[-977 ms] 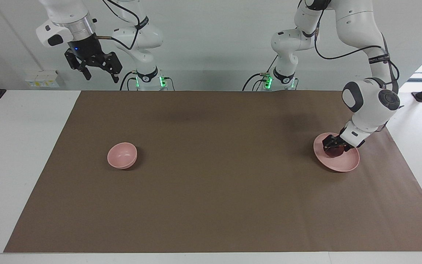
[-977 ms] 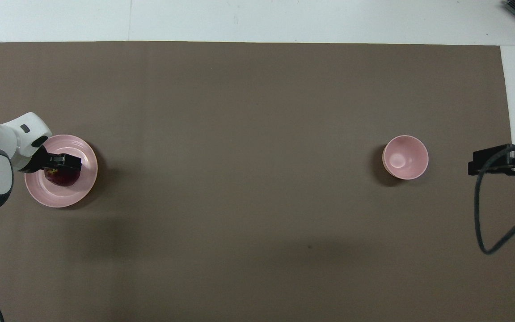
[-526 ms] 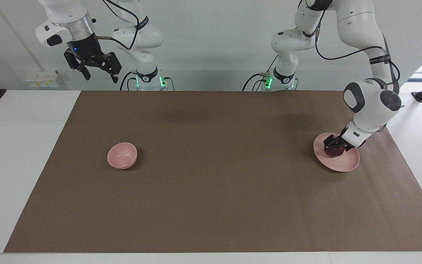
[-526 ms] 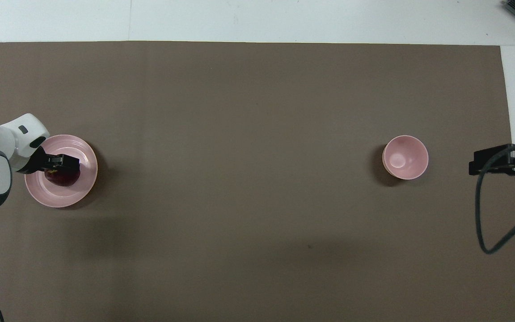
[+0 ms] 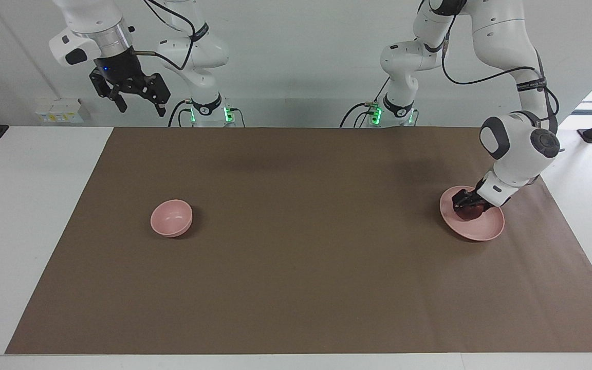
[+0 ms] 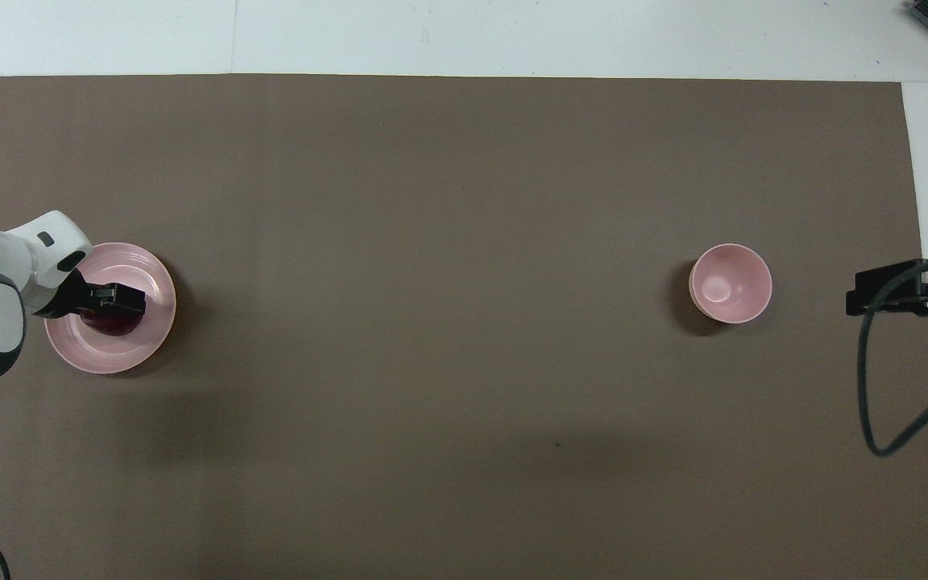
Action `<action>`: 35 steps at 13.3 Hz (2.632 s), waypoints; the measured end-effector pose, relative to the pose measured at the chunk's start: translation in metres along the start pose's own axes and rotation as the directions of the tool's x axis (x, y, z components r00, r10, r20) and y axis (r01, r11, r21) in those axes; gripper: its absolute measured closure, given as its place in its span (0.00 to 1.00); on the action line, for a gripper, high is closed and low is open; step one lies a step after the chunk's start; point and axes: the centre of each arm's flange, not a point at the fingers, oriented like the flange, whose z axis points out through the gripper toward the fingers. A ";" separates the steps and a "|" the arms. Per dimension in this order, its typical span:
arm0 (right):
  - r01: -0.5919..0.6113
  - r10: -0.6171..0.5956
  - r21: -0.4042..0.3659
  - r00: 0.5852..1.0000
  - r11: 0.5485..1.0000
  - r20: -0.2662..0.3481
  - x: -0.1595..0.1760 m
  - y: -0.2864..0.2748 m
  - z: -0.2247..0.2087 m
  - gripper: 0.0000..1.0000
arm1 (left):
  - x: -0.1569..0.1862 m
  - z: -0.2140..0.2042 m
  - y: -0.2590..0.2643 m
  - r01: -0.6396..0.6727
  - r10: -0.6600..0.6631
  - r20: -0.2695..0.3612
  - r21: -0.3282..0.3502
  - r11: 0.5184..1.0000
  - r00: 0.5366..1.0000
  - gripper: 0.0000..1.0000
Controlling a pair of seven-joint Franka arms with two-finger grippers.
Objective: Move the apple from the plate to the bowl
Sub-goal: 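Close the left gripper on the red apple and lift it, then carry the apple with the left gripper while the right gripper approaches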
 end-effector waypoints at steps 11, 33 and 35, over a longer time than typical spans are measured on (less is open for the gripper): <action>0.006 -0.006 0.001 1.000 1.000 0.000 0.000 -0.002 0.000 0.00 | 0.019 -0.062 0.009 -0.021 0.021 0.053 -0.013 1.000 0.998 0.25; 0.126 -0.126 0.748 0.990 0.651 -0.057 0.040 -0.067 0.189 0.00 | 0.016 -0.158 0.234 0.513 -0.453 0.272 -0.220 0.830 0.849 0.25; 0.104 -0.111 0.773 0.993 0.626 -0.044 0.038 -0.068 0.193 0.00 | 0.012 -0.162 0.250 0.575 -0.455 0.385 -0.299 0.762 0.803 0.25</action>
